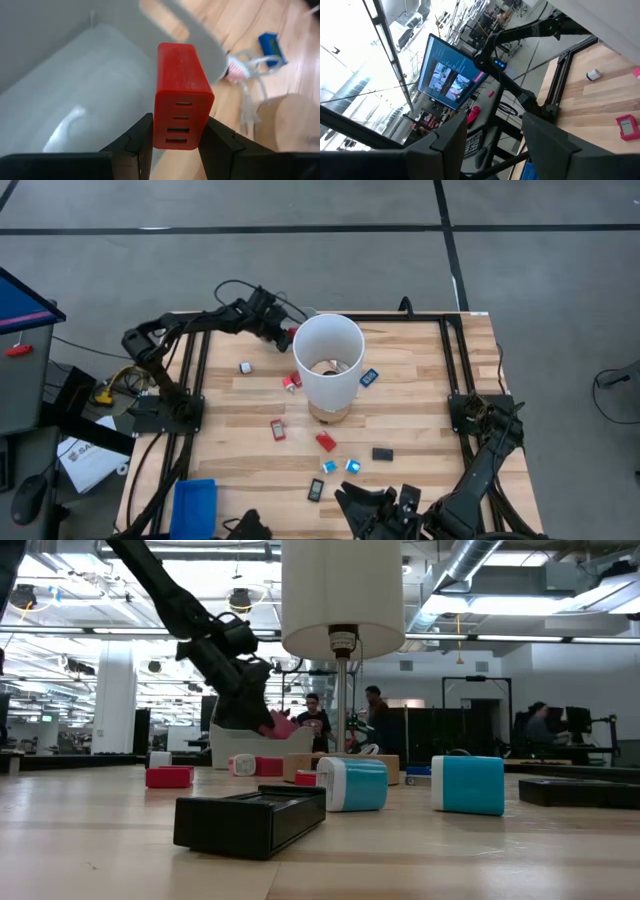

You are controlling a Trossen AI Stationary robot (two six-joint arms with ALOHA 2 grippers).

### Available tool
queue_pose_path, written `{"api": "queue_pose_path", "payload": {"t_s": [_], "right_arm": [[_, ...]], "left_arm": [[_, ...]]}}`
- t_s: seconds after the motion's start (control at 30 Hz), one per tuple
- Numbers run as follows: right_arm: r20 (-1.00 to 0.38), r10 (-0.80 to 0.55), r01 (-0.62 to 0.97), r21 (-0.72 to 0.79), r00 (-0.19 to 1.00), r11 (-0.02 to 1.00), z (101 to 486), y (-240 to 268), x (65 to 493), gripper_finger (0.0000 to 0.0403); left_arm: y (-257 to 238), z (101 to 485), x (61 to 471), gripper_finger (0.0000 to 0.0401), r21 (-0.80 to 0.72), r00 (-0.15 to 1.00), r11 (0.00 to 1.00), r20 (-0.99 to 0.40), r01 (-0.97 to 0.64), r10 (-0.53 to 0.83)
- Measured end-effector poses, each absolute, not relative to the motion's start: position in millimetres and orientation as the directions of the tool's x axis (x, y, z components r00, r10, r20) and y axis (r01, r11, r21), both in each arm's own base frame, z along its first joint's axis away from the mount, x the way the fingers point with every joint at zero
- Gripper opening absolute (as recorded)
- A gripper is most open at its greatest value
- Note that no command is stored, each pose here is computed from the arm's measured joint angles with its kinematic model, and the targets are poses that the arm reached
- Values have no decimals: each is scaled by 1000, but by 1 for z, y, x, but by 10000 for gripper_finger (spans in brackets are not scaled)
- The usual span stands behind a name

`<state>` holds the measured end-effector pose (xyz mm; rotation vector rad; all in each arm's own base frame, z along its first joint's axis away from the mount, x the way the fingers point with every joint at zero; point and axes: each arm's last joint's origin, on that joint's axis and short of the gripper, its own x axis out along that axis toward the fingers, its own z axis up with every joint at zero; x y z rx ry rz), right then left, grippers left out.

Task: Pick & Place Office items
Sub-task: Put the right red charger adapter into the gray bin, then put the white charger adapter into the gray bin

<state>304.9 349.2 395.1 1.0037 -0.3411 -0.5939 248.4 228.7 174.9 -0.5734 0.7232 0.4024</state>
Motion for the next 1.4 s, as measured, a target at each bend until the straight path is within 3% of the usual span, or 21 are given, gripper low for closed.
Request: {"api": "queue_pose_path", "payload": {"t_s": [0.77,1.1,1.4], "right_arm": [[0,-615,306,868,788,392,395,347,307,184],[0,-615,306,868,788,392,395,347,307,184],[0,-615,311,863,788,398,395,347,307,184]], "left_arm": [[236,173,250,125,-268,669,783,-704,-561,238],[235,179,250,168,-240,680,807,-689,-540,250],[217,218,235,194,-179,693,853,-674,-490,256]]}}
